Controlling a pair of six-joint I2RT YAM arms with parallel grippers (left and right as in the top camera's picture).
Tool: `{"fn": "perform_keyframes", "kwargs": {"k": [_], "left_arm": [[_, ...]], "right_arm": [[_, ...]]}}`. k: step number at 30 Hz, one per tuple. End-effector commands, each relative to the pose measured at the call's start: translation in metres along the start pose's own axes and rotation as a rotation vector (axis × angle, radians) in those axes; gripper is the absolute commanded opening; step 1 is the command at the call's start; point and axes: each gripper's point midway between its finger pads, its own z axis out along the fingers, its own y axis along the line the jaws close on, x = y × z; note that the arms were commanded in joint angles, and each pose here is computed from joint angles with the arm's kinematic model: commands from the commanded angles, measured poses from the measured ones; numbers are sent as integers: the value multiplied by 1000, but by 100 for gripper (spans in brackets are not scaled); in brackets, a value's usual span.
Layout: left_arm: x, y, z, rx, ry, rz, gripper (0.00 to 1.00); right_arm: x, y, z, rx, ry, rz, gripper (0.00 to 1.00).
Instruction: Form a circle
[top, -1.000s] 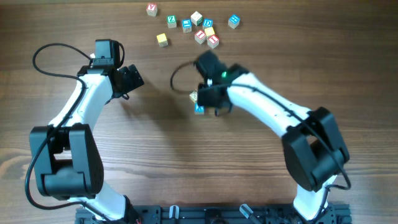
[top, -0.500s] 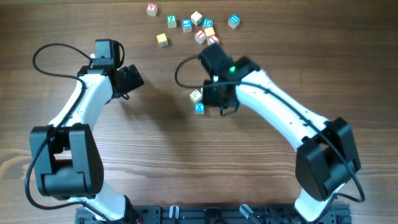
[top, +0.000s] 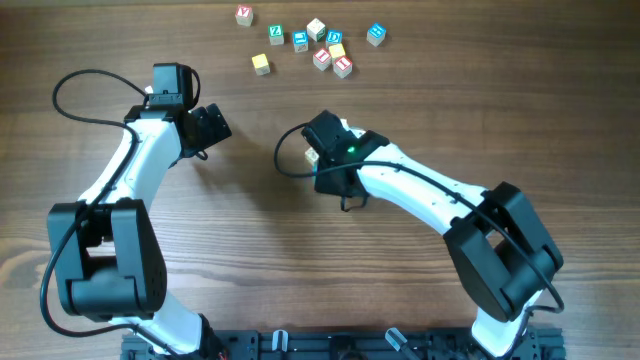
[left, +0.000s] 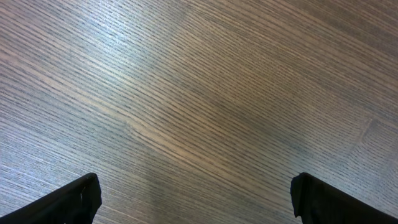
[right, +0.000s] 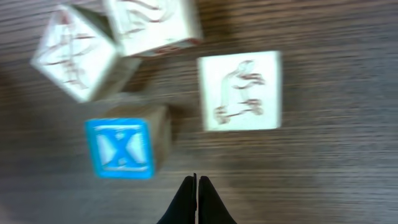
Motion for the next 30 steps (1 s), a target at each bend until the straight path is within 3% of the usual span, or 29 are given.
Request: {"fn": "perform_keyframes", "kwargs": {"k": [1,30], "left_arm": [[-7,1,-7,0,-26,-16,100],[-7,1,-7,0,-26,-16,100]], "right_arm": [[-9,-10,8,62,-61,15,4],[-6,11,19,-37,-26,-35,4]]}}
